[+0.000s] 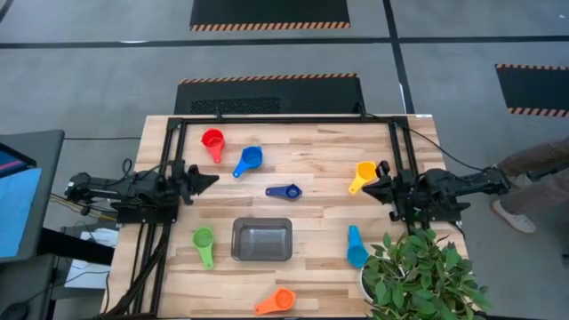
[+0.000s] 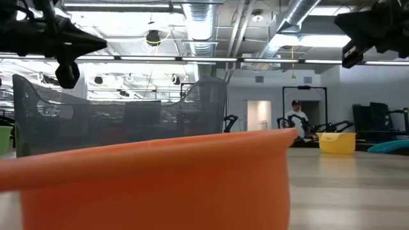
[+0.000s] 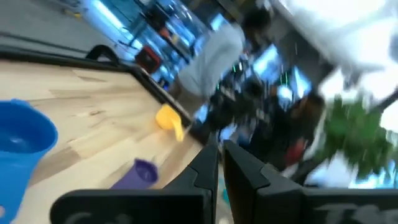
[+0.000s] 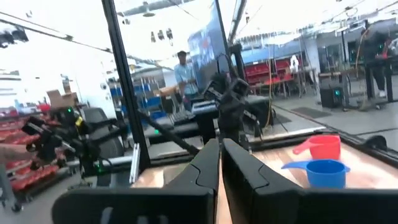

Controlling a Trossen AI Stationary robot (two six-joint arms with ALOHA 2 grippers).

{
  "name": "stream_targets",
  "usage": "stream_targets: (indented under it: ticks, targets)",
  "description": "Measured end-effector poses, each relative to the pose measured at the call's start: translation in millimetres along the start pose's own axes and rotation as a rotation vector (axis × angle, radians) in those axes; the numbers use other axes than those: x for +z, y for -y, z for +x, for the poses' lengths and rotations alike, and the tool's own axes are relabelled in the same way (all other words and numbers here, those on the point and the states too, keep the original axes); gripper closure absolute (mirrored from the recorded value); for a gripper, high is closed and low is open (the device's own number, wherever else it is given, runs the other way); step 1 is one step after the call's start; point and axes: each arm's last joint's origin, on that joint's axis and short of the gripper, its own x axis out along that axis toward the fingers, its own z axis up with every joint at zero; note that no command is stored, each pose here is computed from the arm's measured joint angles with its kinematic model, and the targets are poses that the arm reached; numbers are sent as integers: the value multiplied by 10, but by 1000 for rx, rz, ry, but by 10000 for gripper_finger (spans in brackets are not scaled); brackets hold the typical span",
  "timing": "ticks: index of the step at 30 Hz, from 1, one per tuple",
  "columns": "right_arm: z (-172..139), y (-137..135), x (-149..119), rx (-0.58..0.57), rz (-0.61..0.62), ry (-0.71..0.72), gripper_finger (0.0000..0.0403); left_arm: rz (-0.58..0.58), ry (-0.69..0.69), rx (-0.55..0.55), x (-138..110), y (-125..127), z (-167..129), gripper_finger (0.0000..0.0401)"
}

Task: Nest measuring cups in basket
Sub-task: Put the red measuring cup into the bin

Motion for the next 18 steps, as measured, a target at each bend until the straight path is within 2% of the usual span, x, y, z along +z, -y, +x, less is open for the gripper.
stream_targets:
  ticks: [4, 7, 12, 15, 18]
  targets:
    - [-1, -21, 119, 10, 6, 56, 360, -90, 98, 78, 32, -19, -2, 390]
    - [-2, -25, 139, 12, 9, 64, 360, -153, 108, 93, 28, -30, -3, 390]
    - [-3, -30, 158, 17, 12, 80, 358, -143, 98, 136, 4, -63, -4, 390]
    - [-9, -39, 215, 27, 19, 137, 359, -178, 97, 139, -1, -68, -5, 390]
    - [-24, -50, 298, 40, 29, 224, 361, -161, 93, 159, -9, -82, -7, 390]
